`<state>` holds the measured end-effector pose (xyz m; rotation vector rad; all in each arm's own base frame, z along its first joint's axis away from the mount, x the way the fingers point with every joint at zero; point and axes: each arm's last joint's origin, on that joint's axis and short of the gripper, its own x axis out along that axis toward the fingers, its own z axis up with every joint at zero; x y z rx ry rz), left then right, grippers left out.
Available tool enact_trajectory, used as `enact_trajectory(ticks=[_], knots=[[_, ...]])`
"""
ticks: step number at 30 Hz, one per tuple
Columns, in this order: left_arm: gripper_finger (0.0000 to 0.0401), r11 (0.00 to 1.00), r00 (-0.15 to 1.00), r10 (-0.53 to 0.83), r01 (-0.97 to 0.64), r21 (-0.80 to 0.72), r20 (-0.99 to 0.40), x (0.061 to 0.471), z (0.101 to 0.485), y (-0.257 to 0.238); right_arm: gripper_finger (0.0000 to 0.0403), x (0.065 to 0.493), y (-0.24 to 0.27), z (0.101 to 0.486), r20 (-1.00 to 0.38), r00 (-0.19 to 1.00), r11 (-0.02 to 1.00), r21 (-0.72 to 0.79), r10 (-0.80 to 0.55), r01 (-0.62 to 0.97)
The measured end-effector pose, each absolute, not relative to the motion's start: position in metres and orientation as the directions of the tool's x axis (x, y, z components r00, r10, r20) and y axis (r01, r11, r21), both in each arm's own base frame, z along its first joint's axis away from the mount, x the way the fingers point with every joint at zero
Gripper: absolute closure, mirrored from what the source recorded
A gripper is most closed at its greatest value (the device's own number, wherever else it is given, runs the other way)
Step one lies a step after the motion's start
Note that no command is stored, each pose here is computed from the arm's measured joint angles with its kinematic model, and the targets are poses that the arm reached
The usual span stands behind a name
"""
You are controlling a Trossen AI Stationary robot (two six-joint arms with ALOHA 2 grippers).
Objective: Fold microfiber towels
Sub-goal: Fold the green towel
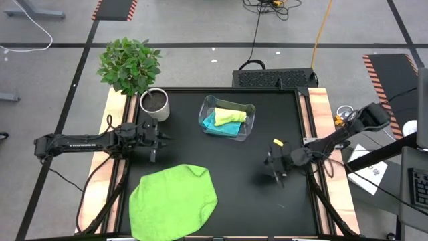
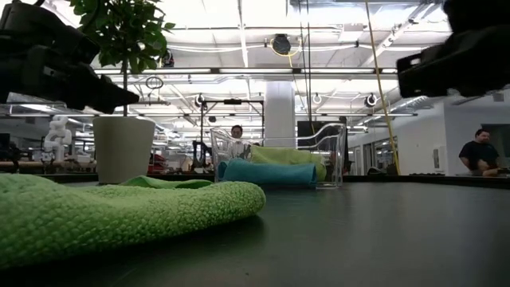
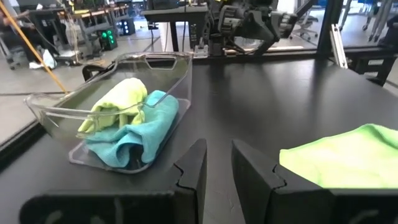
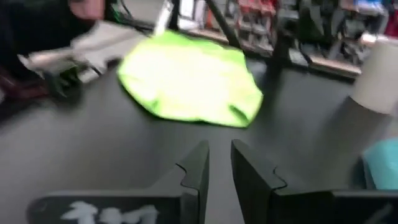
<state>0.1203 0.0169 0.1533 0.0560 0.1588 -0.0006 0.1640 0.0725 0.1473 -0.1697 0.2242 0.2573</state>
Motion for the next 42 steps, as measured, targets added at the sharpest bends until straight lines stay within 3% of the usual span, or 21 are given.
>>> enact_trajectory(ticks=[4,16,25,42], knots=[[0.0325,0.999,0.987,0.004,0.003,0.043,-0.158,0.120,0.153,0.017,0.0341,0.183,0.068,0.142,-0.311,0.936,0.962,-0.154,0.168,-0.224],[0.0325,0.999,0.977,-0.033,0.033,-0.005,-0.211,0.119,0.148,0.016,0.0340,0.222,0.062,0.145,-0.342,0.884,0.925,-0.092,0.318,-0.369],[0.0325,1.000,0.977,-0.022,0.024,0.009,-0.214,0.119,0.148,0.015,0.0339,0.258,0.054,0.138,-0.381,0.862,0.916,-0.083,0.334,-0.392],[0.0325,1.000,0.972,0.015,-0.011,0.021,-0.232,0.119,0.146,0.016,0.0280,0.321,0.037,0.122,-0.406,0.834,0.911,-0.010,0.373,-0.413]])
